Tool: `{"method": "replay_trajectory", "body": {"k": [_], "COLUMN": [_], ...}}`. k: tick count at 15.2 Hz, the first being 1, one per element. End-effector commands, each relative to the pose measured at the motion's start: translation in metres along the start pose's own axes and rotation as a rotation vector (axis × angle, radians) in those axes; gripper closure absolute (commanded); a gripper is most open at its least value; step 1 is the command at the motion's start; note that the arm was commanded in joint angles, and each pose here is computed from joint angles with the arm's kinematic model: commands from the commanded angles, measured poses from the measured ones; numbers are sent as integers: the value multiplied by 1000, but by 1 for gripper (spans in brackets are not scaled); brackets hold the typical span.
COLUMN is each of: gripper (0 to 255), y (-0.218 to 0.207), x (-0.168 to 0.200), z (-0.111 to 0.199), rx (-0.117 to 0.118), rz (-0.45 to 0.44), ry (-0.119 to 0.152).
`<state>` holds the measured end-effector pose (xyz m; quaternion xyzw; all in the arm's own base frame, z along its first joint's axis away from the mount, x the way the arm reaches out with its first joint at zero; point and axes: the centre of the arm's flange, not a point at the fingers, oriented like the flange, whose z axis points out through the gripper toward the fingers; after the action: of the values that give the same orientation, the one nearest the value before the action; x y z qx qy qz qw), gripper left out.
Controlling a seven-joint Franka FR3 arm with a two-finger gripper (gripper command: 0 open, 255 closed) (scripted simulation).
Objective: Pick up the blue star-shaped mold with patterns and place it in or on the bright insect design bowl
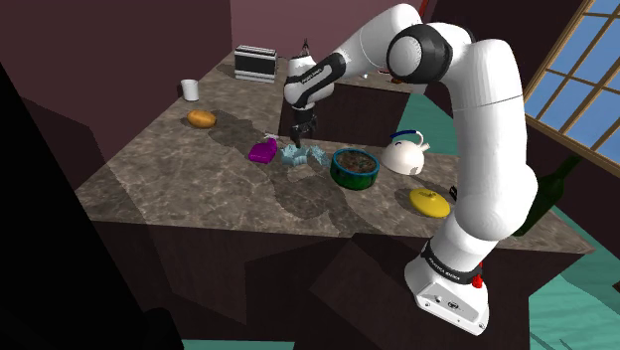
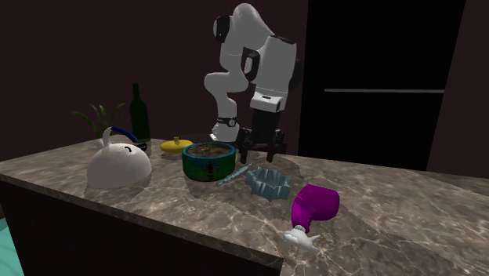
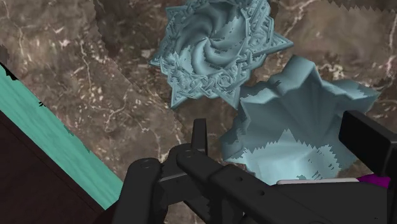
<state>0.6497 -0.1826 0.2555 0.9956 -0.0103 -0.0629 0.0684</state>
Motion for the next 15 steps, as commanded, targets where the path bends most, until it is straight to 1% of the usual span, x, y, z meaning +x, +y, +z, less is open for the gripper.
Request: {"method": "replay_trajectory", "body": {"k": [1,8,15], "gripper": [0,0,0], "y": [7,8,8], "x": [11,11,11], "z": [9,49,49], "rx": [-3,-3,-3], "rz": [1,1,1], "ry": [-2,-2,-2]}}
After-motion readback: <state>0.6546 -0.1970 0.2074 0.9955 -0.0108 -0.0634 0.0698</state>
